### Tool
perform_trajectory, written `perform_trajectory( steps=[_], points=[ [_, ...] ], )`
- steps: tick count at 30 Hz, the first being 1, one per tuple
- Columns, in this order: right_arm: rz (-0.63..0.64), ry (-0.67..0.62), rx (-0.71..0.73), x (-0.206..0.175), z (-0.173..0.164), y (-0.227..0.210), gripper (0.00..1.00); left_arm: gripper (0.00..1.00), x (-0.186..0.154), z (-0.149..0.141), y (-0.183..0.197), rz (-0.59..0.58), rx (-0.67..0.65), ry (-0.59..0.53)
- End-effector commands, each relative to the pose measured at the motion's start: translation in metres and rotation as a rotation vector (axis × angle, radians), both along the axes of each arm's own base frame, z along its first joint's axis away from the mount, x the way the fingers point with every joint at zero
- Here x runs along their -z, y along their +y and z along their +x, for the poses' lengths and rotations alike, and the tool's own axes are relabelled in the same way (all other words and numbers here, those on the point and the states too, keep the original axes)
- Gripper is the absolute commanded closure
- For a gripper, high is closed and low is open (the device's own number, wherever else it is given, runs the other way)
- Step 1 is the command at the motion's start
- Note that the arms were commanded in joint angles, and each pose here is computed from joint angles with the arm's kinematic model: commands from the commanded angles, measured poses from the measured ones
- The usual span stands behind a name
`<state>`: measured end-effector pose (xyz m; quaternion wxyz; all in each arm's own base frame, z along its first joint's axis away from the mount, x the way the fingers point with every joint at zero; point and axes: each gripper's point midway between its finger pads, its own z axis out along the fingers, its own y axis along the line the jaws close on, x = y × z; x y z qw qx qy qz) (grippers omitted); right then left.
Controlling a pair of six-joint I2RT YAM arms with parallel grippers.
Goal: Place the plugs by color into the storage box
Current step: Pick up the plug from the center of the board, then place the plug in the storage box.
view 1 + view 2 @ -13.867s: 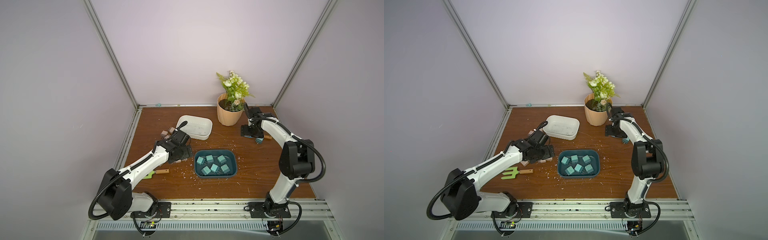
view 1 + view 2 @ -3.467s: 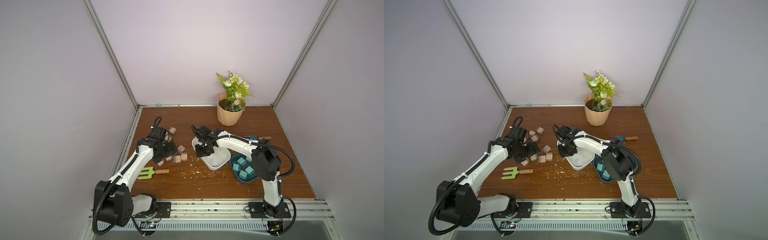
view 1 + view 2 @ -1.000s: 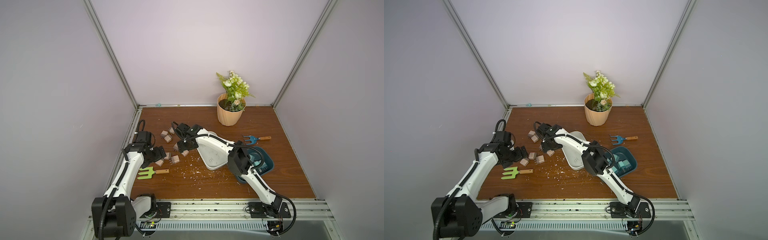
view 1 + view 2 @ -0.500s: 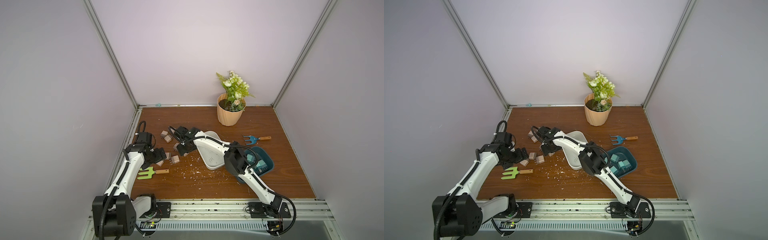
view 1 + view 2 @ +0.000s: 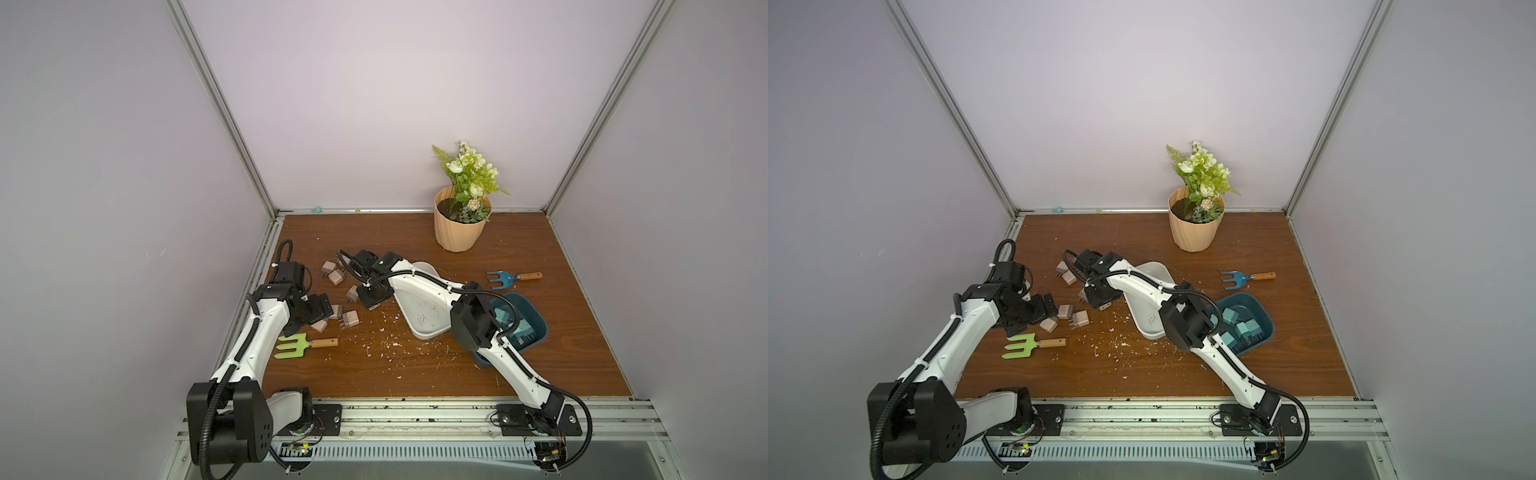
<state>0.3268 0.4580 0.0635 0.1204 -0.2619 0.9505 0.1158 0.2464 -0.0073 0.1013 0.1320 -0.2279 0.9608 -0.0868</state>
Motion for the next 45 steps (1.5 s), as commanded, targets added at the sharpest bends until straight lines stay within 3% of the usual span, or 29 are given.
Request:
perform_trajectory(
  steps=[1,6,12,31,38,41,45],
  points=[
    [0.147,-0.135,0.101,-0.116,0.030,-0.029,0.53,0.02,-0.008,0.004,0.005,0.017,-0.008,-0.014],
    [0.138,-0.180,0.184,-0.142,0.057,-0.080,0.53,0.01,-0.007,0.001,0.004,0.010,-0.012,-0.010],
    [0.059,-0.161,0.217,-0.113,0.077,-0.123,0.53,0.02,-0.006,-0.002,0.003,0.003,-0.022,-0.012],
    [-0.015,-0.014,0.204,0.010,0.057,-0.117,0.51,0.02,-0.006,-0.014,-0.006,-0.049,-0.020,-0.031],
    [-0.062,0.016,0.195,0.037,0.046,-0.120,0.47,0.02,-0.006,-0.018,-0.009,-0.060,-0.013,-0.038],
    [-0.064,0.011,0.197,0.035,0.045,-0.121,0.41,0.01,-0.006,-0.018,-0.009,-0.062,-0.010,-0.041],
    [-0.057,-0.054,0.204,-0.003,0.050,-0.121,0.21,0.02,-0.011,-0.015,-0.008,-0.054,-0.011,-0.056]
  ],
)
